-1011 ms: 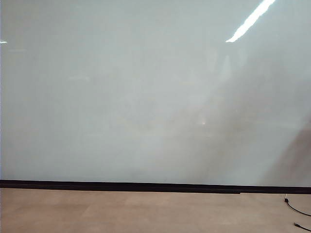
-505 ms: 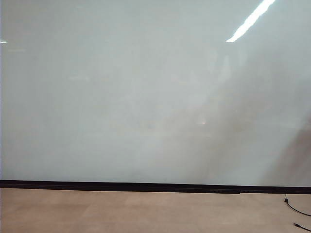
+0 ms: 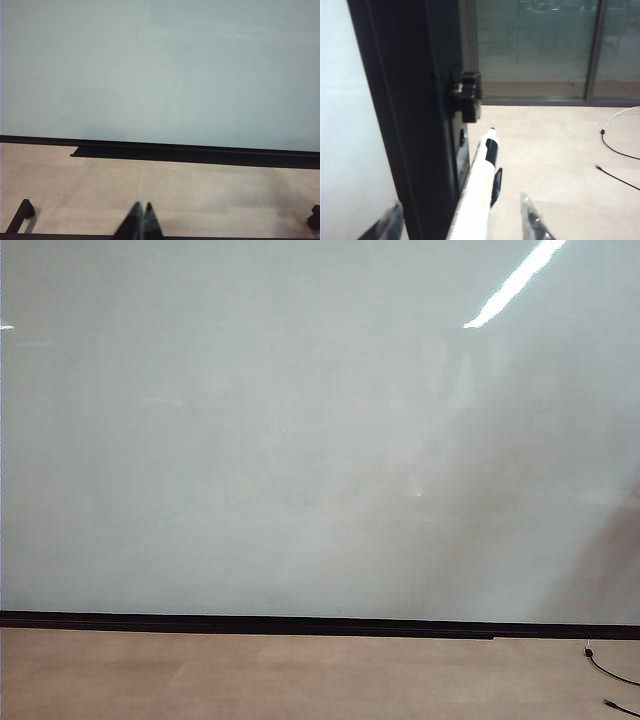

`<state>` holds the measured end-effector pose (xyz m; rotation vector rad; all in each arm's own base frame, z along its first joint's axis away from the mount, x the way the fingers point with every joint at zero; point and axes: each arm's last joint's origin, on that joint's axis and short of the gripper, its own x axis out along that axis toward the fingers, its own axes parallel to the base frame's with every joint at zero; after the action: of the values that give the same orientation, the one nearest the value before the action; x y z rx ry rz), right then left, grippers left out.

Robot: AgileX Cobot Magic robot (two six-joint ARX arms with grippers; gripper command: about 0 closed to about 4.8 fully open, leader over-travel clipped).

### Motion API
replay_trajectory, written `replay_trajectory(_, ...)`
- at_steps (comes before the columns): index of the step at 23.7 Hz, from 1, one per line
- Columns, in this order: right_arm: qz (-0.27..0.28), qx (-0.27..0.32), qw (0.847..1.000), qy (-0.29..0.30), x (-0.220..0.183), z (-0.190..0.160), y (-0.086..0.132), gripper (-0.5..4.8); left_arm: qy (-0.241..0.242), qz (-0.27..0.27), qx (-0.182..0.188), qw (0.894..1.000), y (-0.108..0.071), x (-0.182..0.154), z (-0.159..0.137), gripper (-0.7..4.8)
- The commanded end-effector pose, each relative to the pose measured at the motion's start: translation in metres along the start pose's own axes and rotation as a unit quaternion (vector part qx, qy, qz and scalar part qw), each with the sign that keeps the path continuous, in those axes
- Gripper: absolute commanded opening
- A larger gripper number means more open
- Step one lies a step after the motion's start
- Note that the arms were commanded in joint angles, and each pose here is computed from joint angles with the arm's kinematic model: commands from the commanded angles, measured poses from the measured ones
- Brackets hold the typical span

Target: Pick up the pen on the shelf to the right of the whiteboard and write the letter Z.

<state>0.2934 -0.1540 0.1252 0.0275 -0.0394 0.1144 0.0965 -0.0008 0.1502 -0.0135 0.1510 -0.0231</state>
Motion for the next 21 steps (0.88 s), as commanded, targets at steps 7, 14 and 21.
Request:
replay_trajectory(7, -0.013, -0.006, 1.0, -0.013, 0.0007, 0.0044, -0.0015, 3.04, -0.006, 0.0, 0.002, 1.0, 0.0, -0.0002, 0.0017, -0.05)
replay_trajectory(14, -0.008, -0.002, 1.0, -0.019, 0.0038, 0.0076, -0.0028, 2.9, -0.006, 0.0, 0.002, 1.0, 0.0, -0.0002, 0.0016, -0.05)
replay_trajectory(21, -0.007, 0.0, 1.0, -0.018, 0.0039, 0.0073, -0.0029, 2.47, -0.006, 0.0, 0.002, 1.0, 0.0, -0.0002, 0.0017, -0.04)
